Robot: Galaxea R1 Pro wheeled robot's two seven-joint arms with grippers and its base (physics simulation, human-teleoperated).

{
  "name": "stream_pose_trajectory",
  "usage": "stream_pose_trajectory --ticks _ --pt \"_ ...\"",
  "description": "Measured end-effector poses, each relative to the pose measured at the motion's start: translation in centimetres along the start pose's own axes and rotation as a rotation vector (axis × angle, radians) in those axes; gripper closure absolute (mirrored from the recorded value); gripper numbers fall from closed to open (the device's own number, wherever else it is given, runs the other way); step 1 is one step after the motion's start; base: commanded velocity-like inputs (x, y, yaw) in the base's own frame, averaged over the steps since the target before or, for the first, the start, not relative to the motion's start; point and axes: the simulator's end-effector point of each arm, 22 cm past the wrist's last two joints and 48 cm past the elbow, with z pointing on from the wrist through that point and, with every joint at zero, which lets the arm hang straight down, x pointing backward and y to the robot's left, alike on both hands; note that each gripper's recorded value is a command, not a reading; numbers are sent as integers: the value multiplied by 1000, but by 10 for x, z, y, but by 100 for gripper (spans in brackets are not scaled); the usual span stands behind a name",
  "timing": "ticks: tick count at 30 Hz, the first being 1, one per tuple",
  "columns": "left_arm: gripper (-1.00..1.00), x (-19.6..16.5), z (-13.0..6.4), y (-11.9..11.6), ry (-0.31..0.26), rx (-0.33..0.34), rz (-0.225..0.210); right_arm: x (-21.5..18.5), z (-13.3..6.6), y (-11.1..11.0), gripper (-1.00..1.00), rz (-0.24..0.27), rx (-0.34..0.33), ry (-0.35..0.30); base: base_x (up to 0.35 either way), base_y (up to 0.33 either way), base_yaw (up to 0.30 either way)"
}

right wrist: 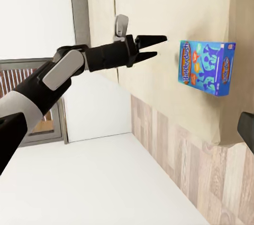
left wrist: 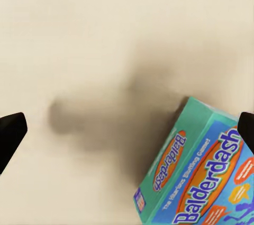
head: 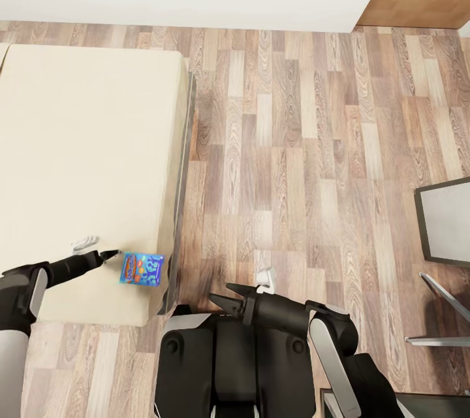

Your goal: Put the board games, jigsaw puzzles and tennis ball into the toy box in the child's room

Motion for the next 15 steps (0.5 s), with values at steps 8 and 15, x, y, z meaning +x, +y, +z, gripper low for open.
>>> stream_pose_trajectory --ticks 8,15 --pt "-100 -19 -25 9 -21 85 -16 0 0 0 -100 0 -1 0 0 0 0" --pt "-100 -25 -59 -16 10 311 -74 -2 0 -1 -100 -11 5 -10 0 0 0"
